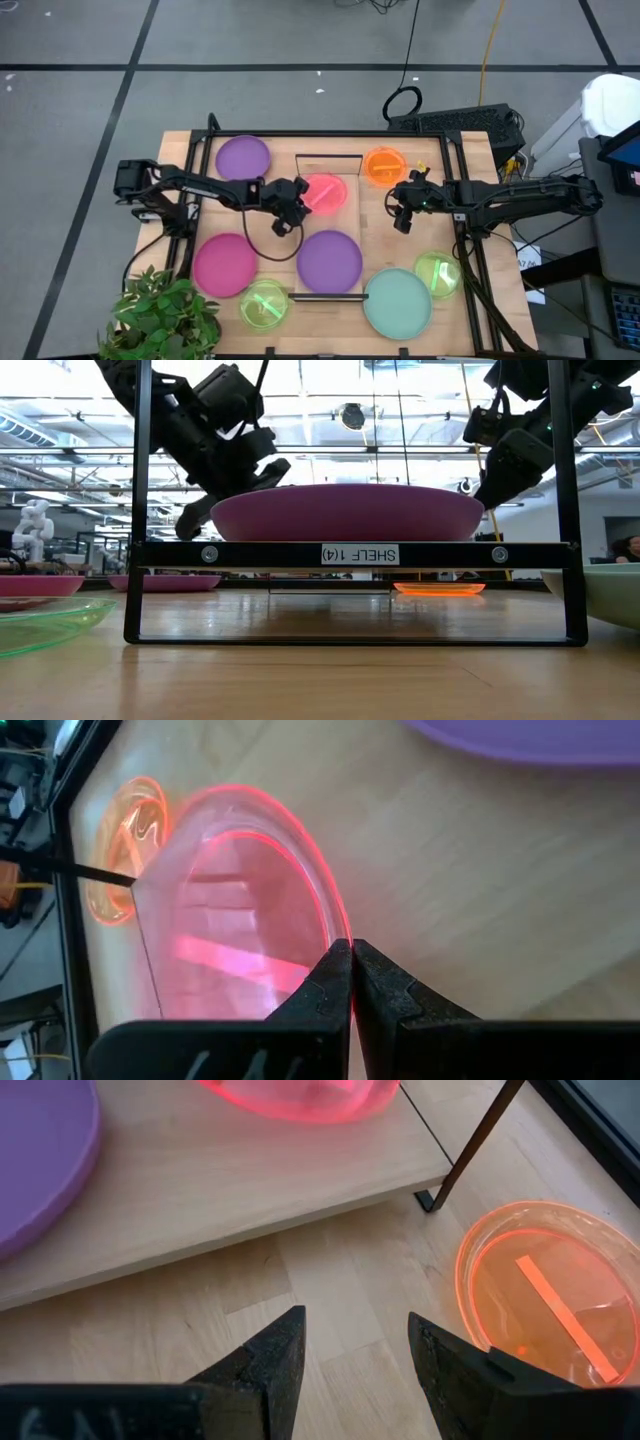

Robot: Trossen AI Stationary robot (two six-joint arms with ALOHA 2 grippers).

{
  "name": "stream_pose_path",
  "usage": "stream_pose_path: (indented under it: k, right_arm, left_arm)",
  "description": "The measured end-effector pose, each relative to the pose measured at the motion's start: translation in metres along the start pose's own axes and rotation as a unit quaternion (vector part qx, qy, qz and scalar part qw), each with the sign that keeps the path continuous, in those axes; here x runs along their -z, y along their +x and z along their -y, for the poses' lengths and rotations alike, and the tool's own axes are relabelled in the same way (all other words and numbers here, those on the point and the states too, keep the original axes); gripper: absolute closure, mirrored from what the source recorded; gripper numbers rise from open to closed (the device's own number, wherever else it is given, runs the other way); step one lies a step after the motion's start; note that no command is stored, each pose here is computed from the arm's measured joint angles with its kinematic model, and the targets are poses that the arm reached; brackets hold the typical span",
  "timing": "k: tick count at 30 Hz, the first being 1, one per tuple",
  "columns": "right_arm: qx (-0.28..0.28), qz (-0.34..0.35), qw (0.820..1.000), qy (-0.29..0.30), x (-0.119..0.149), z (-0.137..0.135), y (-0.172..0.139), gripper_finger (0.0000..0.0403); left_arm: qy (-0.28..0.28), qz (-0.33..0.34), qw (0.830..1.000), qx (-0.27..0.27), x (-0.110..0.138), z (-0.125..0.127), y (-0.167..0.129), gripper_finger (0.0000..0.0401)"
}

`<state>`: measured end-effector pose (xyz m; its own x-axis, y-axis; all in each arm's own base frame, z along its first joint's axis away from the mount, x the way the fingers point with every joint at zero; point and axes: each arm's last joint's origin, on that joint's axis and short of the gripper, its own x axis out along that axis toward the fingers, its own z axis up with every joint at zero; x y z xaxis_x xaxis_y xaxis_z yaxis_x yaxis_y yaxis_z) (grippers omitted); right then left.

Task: Place and stack plates onto a shelf
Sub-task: Put the small pink plate on the shelf, then stack the right small green plate on top of the small pink plate on the shelf

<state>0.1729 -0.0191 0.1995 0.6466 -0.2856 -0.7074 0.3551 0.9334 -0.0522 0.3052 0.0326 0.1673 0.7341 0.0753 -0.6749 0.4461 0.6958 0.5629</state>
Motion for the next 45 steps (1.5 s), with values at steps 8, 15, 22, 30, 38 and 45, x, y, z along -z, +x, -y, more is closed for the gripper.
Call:
stream_pose_path:
  k: [8,15,22,30,38,45]
  right_arm:
    - [0.000,-0.003,1.000,-0.001,0.001,0.000,0.000,0.0243]
    - [0.000,-0.003,1.000,-0.003,0.001,0.000,0.000,0.0243]
    - [0.001,-0.007,1.000,-0.004,0.001,0.000,0.000,0.0243]
    - [0.001,-0.006,1.000,-0.004,0.001,0.000,0.000,0.0243]
    - [0.000,-0.006,1.000,-0.008,0.001,0.000,0.000,0.0243]
    - [-0.002,-0.003,1.000,-0.012,0.000,0.000,0.000,0.0243]
  left_arm:
    - [0.000,0.001,1.000,-0.001,0.002,0.002,0.009,0.0396]
    - [0.000,0.004,1.000,-0.006,0.001,0.001,0.009,0.0396]
    - [-0.006,0.005,1.000,-0.007,0.001,0.001,0.009,0.0395]
    - [-0.010,0.004,1.000,-0.008,0.001,0.001,0.009,0.0376]
    - [-0.024,-0.002,1.000,-0.019,-0.002,0.002,0.009,0.0297]
    - [-0.029,-0.037,0.998,-0.038,-0.011,0.012,0.008,0.0278]
